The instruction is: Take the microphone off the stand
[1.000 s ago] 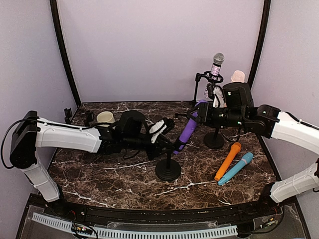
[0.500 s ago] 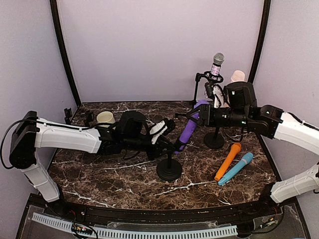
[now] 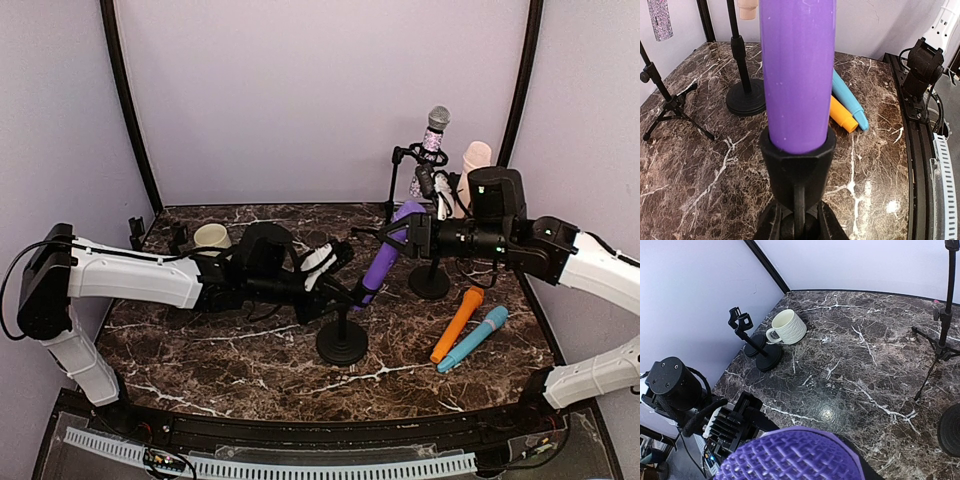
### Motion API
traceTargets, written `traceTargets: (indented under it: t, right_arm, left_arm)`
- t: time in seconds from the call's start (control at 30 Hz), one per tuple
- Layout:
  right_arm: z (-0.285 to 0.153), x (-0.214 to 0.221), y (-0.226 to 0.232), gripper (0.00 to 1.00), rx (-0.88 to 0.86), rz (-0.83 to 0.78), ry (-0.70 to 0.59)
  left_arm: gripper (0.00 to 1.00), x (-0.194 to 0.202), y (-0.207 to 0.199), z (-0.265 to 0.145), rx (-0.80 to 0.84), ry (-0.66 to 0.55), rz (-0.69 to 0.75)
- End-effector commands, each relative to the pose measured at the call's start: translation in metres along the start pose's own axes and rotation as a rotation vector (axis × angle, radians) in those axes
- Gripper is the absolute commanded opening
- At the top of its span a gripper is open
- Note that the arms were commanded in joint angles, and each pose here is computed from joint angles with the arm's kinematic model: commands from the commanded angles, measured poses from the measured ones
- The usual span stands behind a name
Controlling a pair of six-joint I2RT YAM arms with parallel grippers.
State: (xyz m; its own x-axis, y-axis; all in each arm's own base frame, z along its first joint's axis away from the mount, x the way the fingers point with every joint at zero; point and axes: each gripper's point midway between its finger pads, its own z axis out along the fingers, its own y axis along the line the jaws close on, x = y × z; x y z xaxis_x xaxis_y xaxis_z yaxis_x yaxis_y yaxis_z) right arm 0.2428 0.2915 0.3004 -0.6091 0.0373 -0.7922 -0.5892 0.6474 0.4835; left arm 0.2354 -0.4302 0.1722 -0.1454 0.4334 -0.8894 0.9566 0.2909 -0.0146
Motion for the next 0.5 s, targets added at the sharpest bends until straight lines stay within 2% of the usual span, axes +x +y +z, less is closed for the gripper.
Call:
traceTargets:
  t: [0.0, 0.47]
  right_arm:
    - [-0.035, -0.071, 0.045, 0.27, -0.166, 0.058, -0.260]
    - [-0.022, -0.072, -0.018, 0.26, 0.187, 0.246, -0.264]
  left_arm:
    - [0.00, 0.051, 0.011, -0.004, -0.054, 0.162, -0.036]
    - [0.00, 0.071, 0.014, -0.002, -0.071, 0.214, -0.029]
